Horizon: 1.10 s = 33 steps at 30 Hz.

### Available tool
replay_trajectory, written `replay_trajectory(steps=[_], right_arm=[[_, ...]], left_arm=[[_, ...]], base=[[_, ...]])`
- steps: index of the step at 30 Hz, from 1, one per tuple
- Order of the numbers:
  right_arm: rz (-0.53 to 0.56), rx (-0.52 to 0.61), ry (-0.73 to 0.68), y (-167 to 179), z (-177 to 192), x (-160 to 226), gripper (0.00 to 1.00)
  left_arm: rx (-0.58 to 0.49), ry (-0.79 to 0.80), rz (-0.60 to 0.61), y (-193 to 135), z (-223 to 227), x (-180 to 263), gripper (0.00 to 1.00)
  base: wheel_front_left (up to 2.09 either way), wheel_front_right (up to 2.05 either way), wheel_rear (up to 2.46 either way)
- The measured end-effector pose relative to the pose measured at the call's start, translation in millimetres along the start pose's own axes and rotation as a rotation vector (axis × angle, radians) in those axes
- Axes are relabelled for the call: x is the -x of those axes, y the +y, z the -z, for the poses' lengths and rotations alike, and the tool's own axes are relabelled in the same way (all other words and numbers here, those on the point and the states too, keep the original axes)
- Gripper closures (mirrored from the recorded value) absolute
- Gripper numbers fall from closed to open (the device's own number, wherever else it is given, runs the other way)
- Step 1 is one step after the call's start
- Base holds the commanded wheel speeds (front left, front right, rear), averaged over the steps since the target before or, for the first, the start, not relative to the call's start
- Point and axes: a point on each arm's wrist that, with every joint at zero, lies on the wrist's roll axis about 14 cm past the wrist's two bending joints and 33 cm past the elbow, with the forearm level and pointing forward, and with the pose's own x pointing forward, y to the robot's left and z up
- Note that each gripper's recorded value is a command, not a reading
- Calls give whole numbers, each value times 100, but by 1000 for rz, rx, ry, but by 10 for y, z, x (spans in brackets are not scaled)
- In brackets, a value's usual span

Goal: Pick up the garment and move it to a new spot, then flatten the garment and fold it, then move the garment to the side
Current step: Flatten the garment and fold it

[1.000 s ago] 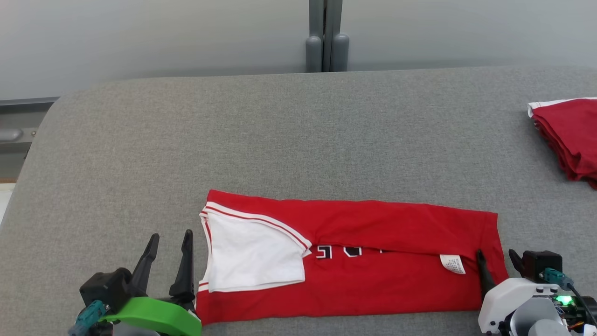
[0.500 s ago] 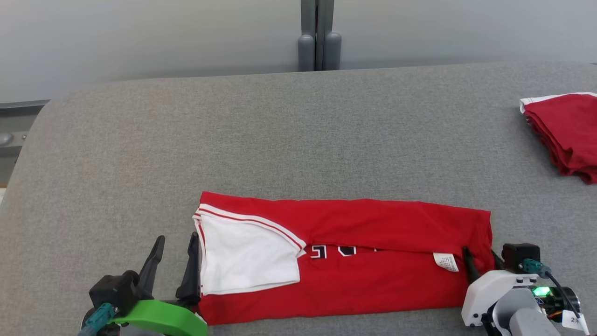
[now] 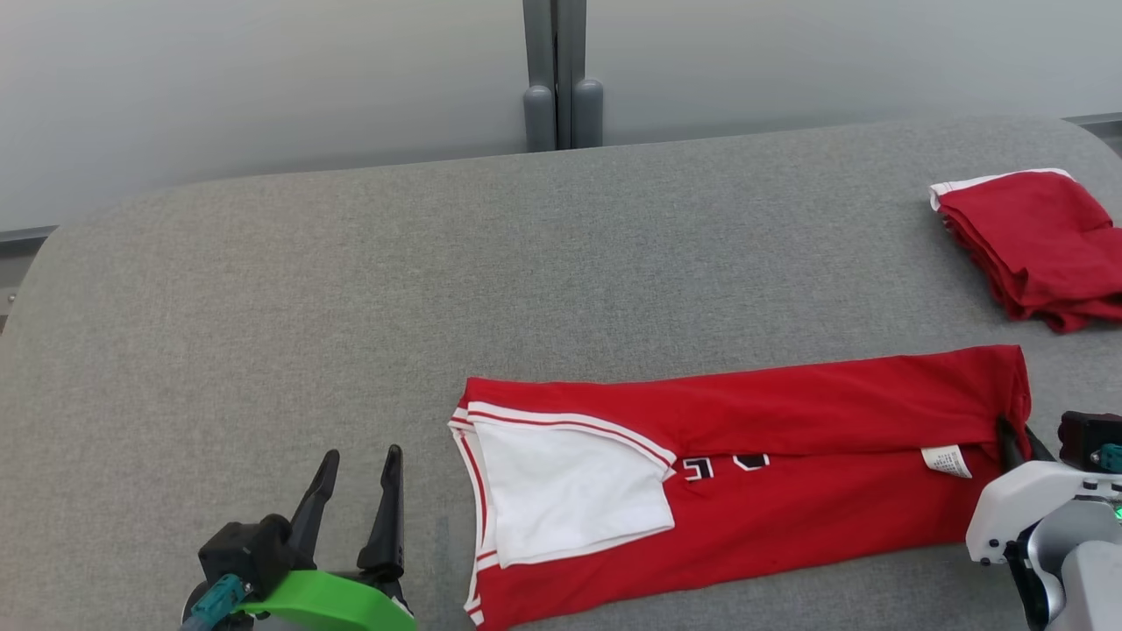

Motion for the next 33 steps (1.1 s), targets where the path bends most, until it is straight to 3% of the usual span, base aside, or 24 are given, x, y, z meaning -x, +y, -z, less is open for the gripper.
replay_trajectory(steps=[4,9,19,25,33], right_arm=[[22,-31,-1,-82,-18,83,100],[-54,-100,2,244,-43,150,100],[-354,-161,-54,1296,-368,335,100],[-588,-262,-31,2047,-416,555,100],[-813,-233,2,2786,-414,755,100]], left_arm=[[-2,3,15,-48,19,12,0],[-3,9,29,-94,44,35,0],[-9,2,21,-74,37,131,0],[-8,-1,-6,-4,27,202,0],[-3,-23,-53,122,-25,288,0]], base=[[0,0,0],[0,0,0],[0,0,0],[0,0,0],[0,0,0]])
